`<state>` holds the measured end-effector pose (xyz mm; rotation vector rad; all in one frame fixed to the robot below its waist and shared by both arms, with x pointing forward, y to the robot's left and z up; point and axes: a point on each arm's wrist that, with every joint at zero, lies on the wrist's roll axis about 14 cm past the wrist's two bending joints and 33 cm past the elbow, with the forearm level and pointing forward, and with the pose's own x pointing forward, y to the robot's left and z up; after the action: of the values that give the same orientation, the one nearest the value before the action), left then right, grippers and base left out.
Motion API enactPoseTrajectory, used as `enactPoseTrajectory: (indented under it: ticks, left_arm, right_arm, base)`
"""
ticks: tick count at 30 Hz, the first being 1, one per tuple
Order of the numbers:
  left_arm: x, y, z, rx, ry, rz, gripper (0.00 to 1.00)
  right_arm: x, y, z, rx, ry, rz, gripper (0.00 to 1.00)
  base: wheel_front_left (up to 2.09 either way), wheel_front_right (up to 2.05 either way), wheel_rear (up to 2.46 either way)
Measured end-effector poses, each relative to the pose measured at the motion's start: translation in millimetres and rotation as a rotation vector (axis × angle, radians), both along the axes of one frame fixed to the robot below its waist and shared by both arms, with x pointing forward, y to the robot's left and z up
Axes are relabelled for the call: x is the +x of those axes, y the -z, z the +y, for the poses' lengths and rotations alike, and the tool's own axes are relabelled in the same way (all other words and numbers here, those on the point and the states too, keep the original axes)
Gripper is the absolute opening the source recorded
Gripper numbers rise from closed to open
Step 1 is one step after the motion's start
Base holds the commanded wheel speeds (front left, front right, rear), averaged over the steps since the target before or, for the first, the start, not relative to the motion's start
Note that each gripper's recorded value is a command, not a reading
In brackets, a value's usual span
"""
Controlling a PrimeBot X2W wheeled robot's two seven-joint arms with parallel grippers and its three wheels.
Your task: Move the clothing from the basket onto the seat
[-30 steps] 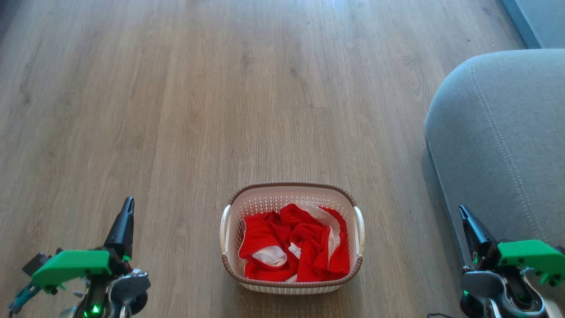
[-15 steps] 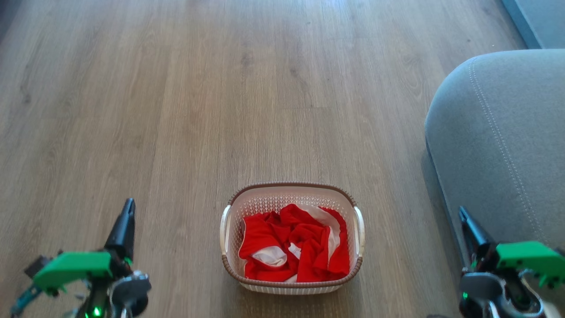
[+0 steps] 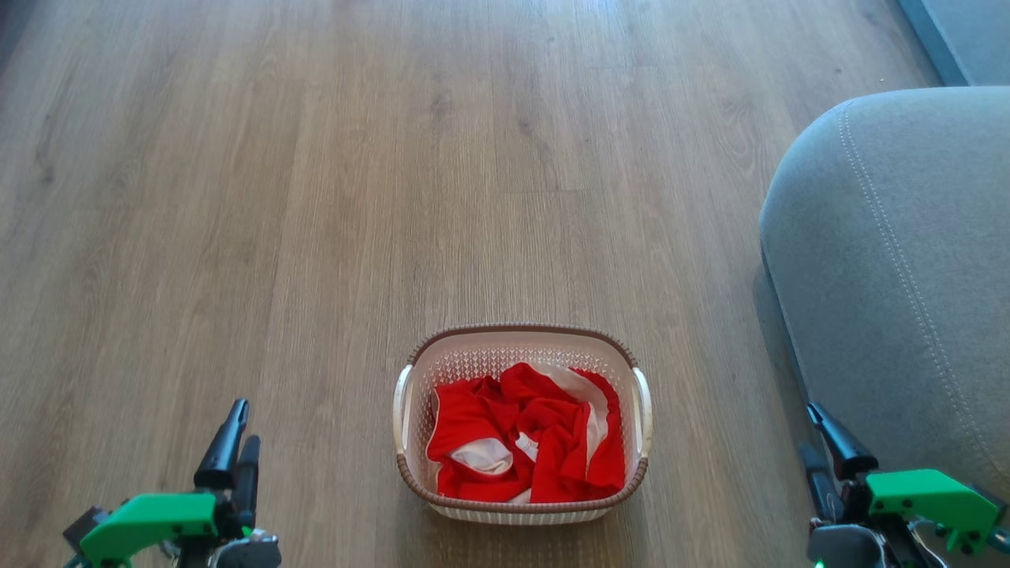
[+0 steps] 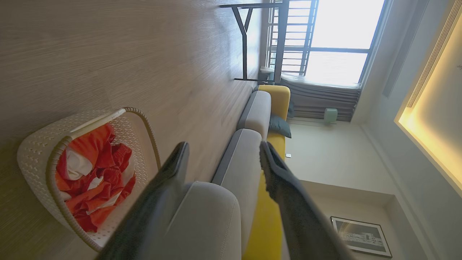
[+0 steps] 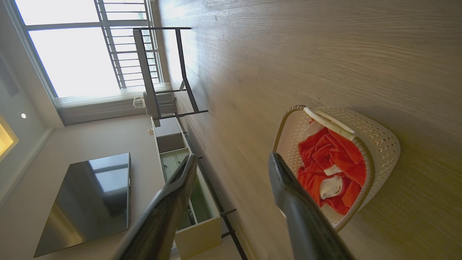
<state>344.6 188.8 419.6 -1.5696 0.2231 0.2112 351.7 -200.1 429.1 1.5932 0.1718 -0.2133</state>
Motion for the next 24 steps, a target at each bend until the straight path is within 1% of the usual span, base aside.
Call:
enactPoseTrajectory:
  ticks: [3,7,14,21,24]
  left_arm:
    - [3.1,-1.7,-1.7,0.018,0.006,-0.005,1.0]
    - [4.3,-0.6,-3.9,0.031,0.012,0.0,1.0]
    - [15.5,-10.4,-2.3,0.084,0.01,-0.029,1.0]
    - [21.2,-14.4,-2.1,0.153,0.02,-0.04,1.0]
    - [24.2,-16.2,-2.6,0.19,0.028,-0.045,1.0]
  right_arm:
    - [3.0,-2.1,2.5,-0.004,-0.005,-0.006,1.0]
    - [8.7,-7.0,5.5,-0.033,-0.016,-0.019,1.0]
    - [18.6,-14.6,11.5,-0.088,-0.047,-0.039,1.0]
    - [28.3,-22.7,13.2,-0.168,-0.071,-0.06,1.0]
    - [32.0,-25.9,18.9,-0.209,-0.099,-0.07,1.0]
  base:
    - [0.0,0.0,0.0]
    - [0.0,0.0,0.0]
    - [0.0,0.0,0.0]
    - [0.0,0.0,0.0]
    - [0.0,0.0,0.0]
